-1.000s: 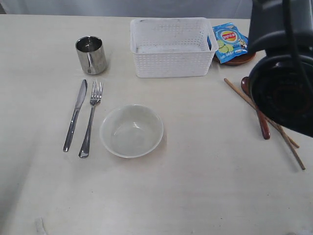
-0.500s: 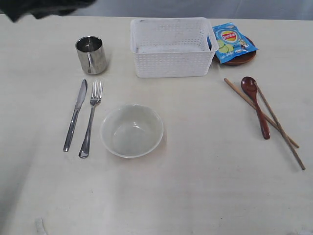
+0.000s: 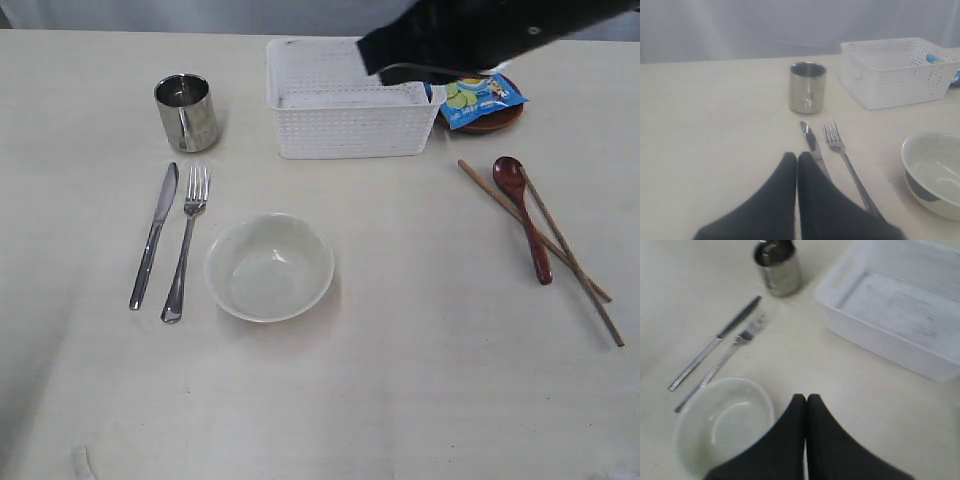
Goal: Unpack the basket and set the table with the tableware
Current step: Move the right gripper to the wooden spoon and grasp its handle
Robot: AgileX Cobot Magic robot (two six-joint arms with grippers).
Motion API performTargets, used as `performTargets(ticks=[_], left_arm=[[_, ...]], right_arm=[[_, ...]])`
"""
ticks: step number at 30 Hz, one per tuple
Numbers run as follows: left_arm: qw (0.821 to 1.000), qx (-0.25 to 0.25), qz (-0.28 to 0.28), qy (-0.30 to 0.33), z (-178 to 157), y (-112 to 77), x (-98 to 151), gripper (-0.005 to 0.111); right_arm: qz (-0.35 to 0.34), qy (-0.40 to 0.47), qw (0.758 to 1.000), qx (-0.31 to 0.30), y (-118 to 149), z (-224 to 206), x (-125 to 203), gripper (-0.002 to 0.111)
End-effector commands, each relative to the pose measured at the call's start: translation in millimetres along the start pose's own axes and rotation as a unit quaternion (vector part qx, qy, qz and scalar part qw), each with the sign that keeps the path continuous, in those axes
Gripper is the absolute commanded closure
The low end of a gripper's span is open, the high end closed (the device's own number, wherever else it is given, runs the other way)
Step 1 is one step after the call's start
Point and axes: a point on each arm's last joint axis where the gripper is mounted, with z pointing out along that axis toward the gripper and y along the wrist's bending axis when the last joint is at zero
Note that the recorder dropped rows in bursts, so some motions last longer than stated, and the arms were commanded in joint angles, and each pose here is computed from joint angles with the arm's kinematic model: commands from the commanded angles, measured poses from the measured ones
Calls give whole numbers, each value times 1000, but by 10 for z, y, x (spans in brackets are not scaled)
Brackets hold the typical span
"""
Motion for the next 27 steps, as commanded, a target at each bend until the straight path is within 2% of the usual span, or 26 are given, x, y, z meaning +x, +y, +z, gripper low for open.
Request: performTargets(ticks=[1,4,7,16,27], left_arm=[[1000,2,0,-1,1,-2,8,107],[1000,2,0,-1,1,-2,8,107],[1000,2,0,-1,1,-2,8,107],[1000,3,-1,-1,1,-2,8,107],[1000,3,-1,-1,1,-2,8,107]], right_arm=[[91,39,989,107,-502,-37,206,109],[142,75,975,154,-755,11,374,109],[162,126,965,160,-876,113,542,109],[168,223,947,160,-1016,469,828,109],[186,261,929,187,-1098,559,933,109]])
